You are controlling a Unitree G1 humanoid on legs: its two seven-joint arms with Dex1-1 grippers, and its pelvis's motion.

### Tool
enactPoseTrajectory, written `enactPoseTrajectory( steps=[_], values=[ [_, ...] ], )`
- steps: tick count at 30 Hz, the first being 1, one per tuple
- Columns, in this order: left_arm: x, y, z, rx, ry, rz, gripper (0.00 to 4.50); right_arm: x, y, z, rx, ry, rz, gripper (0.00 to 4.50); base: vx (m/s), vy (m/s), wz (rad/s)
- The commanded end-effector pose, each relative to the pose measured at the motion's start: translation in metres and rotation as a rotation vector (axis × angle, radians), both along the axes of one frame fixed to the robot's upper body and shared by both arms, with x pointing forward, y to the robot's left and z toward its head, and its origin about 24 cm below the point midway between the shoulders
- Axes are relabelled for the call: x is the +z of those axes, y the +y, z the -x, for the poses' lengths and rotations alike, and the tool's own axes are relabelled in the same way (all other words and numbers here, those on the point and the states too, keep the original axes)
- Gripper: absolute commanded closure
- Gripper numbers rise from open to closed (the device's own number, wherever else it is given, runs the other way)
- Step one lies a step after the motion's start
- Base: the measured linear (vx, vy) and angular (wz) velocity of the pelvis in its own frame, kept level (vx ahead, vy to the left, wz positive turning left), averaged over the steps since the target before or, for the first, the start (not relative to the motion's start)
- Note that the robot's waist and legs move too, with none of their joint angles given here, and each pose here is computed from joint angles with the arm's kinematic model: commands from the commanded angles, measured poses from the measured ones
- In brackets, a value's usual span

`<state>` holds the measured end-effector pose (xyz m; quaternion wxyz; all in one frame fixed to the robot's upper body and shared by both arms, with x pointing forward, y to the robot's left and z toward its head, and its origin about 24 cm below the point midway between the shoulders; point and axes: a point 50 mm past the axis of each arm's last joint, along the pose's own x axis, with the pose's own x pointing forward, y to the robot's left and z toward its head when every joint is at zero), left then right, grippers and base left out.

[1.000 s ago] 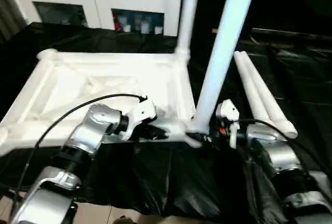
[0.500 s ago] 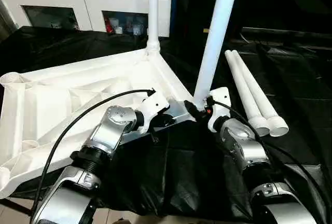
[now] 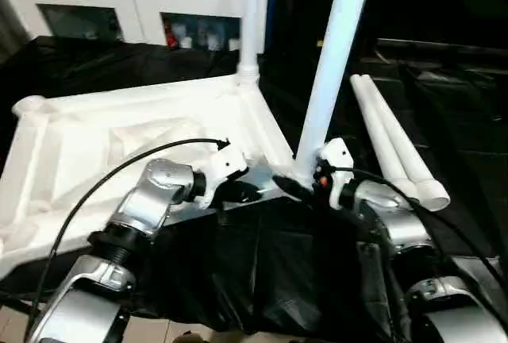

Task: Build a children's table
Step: Rotate leg to tighten

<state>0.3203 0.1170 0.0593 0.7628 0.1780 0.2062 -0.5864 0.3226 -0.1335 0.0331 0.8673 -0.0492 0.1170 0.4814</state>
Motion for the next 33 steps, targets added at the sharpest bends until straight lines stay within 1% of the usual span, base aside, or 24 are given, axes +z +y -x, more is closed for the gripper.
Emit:
enactPoseTrajectory(
  steps=[1, 4, 5, 6, 7, 9, 10, 15, 16, 17, 20, 22, 23, 24, 26, 27, 29, 30, 32, 33],
  values=[
    [0.014, -0.015, 0.004, -0.144, -0.030, 0.061, 4.50, -0.001, 0.006, 0.014, 0.225, 0.045, 0.006, 0.55, 0.000, 0.000, 0.00],
    [0.013, -0.011, 0.006, -0.167, -0.017, 0.057, 4.50, 0.001, 0.003, 0.019, 0.297, 0.057, 0.007, 0.55, 0.000, 0.000, 0.00],
    [0.013, -0.010, 0.006, -0.173, -0.012, 0.055, 4.50, 0.001, 0.003, 0.020, 0.313, 0.063, 0.007, 0.70, 0.000, 0.000, 0.00],
    [0.012, -0.007, 0.007, -0.192, 0.003, 0.048, 4.50, 0.002, 0.001, 0.025, 0.364, 0.081, 0.005, 0.87, 0.000, 0.000, 0.00],
    [0.012, -0.007, 0.007, -0.193, 0.003, 0.048, 4.50, 0.002, 0.001, 0.025, 0.366, 0.081, 0.005, 0.87, 0.000, 0.000, 0.00],
    [0.013, -0.002, 0.007, -0.213, 0.021, 0.044, 4.50, 0.002, -0.002, 0.032, 0.427, 0.111, 0.009, 0.92, 0.000, 0.000, 0.00],
    [0.013, -0.001, 0.007, -0.214, 0.023, 0.042, 4.50, 0.001, -0.002, 0.033, 0.437, 0.118, 0.010, 1.21, 0.000, 0.000, 0.00],
    [0.014, 0.003, 0.005, -0.202, 0.024, 0.036, 4.50, -0.003, -0.001, 0.038, 0.466, 0.143, 0.011, 1.41, 0.000, 0.000, 0.00],
    [0.013, 0.003, 0.005, -0.194, 0.023, 0.037, 4.50, -0.003, 0.000, 0.039, 0.468, 0.145, 0.008, 1.54, 0.000, 0.000, 0.00],
    [0.012, 0.003, 0.003, -0.173, 0.010, 0.037, 4.50, -0.006, 0.002, 0.039, 0.446, 0.148, 0.007, 1.67, 0.000, 0.000, 0.00],
    [0.011, -0.001, 0.000, -0.127, -0.009, 0.044, 4.50, -0.012, 0.006, 0.037, 0.374, 0.134, 0.013, 1.73, 0.000, 0.000, 0.00],
    [0.012, -0.005, -0.002, -0.093, -0.025, 0.055, 4.50, -0.018, 0.009, 0.031, 0.270, 0.131, 0.025, 1.74, 0.000, 0.000, 0.00],
    [0.012, -0.008, -0.005, -0.057, -0.041, 0.067, 4.50, -0.024, 0.013, 0.025, 0.153, 0.133, 0.041, 1.75, 0.000, 0.000, 0.00],
    [0.012, -0.009, -0.006, -0.049, -0.043, 0.070, 4.50, -0.025, 0.013, 0.024, 0.134, 0.133, 0.041, 1.75, 0.000, 0.000, 0.00],
    [0.014, -0.016, -0.009, 0.000, -0.061, 0.083, 4.50, -0.029, 0.020, 0.016, -0.011, 0.143, 0.016, 1.76, 0.000, 0.000, 0.00],
    [0.014, -0.016, -0.009, 0.000, -0.061, 0.083, 4.50, -0.029, 0.020, 0.016, -0.011, 0.143, 0.016, 1.76, 0.000, 0.000, 0.00],
    [0.015, -0.029, -0.012, 0.054, -0.087, 0.097, 4.50, -0.034, 0.035, 0.008, -0.186, 0.179, -0.033, 1.76, 0.000, 0.000, 0.00],
    [0.016, -0.039, -0.012, 0.085, -0.100, 0.101, 4.50, -0.034, 0.047, 0.004, -0.278, 0.194, -0.053, 1.76, 0.000, 0.000, 0.00],
    [0.015, -0.047, -0.010, 0.088, -0.111, 0.098, 4.50, -0.033, 0.056, 0.001, -0.329, 0.197, -0.074, 1.76, 0.000, 0.000, 0.00],
    [0.015, -0.048, -0.010, 0.087, -0.112, 0.098, 4.50, -0.032, 0.057, 0.000, -0.331, 0.196, -0.075, 1.76, 0.000, 0.000, 0.00]
  ],
)
